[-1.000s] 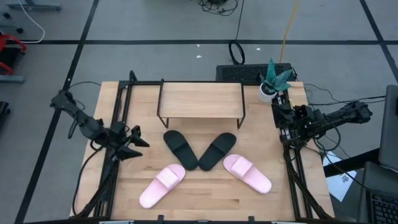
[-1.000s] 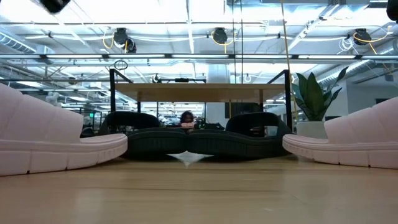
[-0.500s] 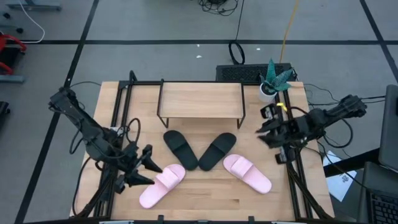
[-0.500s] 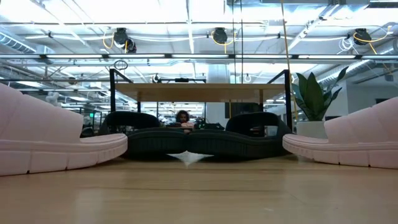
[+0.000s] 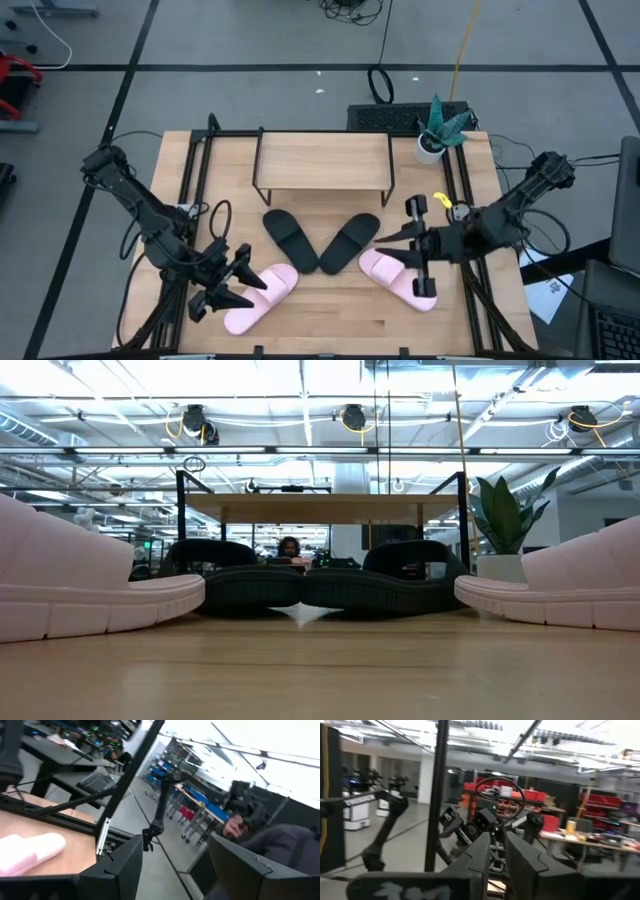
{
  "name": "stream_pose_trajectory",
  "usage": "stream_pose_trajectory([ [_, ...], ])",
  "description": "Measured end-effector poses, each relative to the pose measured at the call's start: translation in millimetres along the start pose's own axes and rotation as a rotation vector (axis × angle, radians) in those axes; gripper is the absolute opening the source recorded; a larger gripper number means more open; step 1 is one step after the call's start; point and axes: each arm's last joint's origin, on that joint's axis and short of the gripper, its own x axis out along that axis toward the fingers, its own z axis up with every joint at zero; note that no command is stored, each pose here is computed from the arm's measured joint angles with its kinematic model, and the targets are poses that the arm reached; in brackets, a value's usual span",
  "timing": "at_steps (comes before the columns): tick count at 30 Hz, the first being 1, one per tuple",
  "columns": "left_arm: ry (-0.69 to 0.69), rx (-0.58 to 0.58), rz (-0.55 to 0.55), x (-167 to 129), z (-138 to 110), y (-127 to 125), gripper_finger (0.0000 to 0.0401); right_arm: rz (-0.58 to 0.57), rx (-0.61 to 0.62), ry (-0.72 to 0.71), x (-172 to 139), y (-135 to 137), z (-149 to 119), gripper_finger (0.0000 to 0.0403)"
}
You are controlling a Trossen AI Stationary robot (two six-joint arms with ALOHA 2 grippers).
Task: Pick and place slides into the shelf
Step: Put the right black slipper on the shelf
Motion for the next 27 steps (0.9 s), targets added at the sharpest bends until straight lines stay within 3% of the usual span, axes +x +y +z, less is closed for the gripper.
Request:
stream_pose_trajectory([
  [6,-0.048,-0.017,0.101,0,1,3,0.0225,-0.117,-0.018,0.07,-1,15,-8,0.0047],
  [16,0.012,-0.057,0.402,-5,-16,23,0.0225,-0.334,-0.108,0.191,8,31,-32,0.0047],
  [27,0.024,-0.078,0.45,-6,-19,27,0.0225,-0.35,-0.277,0.341,34,43,-82,0.0047],
])
